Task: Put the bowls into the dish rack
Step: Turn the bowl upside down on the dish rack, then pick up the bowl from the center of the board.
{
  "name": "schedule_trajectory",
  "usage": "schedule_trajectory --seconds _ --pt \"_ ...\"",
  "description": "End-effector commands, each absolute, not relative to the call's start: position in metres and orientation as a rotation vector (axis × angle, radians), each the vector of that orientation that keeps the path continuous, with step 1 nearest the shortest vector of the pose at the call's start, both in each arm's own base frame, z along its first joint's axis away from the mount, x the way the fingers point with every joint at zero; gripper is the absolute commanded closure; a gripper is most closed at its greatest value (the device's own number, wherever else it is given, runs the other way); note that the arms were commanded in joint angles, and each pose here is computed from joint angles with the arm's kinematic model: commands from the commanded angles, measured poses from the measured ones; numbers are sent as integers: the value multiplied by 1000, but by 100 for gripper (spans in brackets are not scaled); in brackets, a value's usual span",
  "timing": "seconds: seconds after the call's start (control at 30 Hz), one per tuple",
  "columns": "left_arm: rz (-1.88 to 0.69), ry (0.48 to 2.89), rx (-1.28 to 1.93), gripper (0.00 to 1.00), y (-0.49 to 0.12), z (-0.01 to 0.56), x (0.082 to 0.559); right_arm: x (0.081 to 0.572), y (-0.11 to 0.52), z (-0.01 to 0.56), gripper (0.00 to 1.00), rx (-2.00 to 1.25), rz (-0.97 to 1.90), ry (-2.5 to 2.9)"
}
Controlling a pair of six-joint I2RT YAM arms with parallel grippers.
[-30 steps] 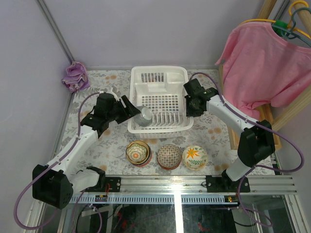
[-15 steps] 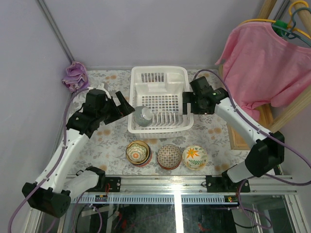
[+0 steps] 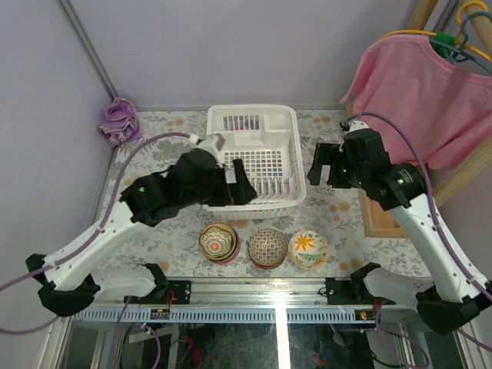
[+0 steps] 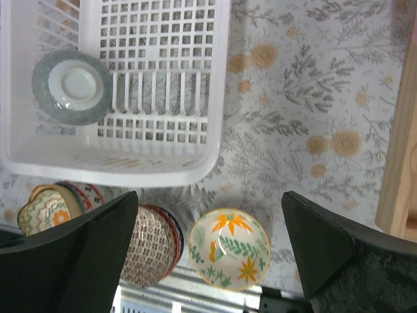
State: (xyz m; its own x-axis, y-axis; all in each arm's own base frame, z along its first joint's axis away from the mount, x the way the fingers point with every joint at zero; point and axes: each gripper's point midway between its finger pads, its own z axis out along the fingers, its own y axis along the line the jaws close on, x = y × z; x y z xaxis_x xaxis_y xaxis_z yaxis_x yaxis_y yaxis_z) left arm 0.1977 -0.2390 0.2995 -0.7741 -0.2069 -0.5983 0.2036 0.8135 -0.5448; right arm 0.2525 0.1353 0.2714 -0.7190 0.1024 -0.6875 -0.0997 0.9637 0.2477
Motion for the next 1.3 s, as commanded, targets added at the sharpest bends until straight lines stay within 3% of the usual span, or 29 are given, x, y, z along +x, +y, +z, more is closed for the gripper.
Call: schedule_trajectory --seconds 0.0,0.37,0.67,0.9,1.17,1.27 --pt "-670 2376 45 0 -273 289 173 223 122 290 1 7 364 2353" --pt "-561 2517 296 0 -347 223 104 183 98 308 0 30 375 2307" --pt "-465 2521 313 1 -374 190 109 165 88 301 7 47 381 2299" --pt "-396 2555 364 6 -387 157 109 158 85 290 10 54 382 2311" --pt "-379 2578 405 22 -398 135 107 153 87 280 11 50 403 2328" --pt "-370 2587 421 36 -402 128 107 152 86 278 11 47 402 2331"
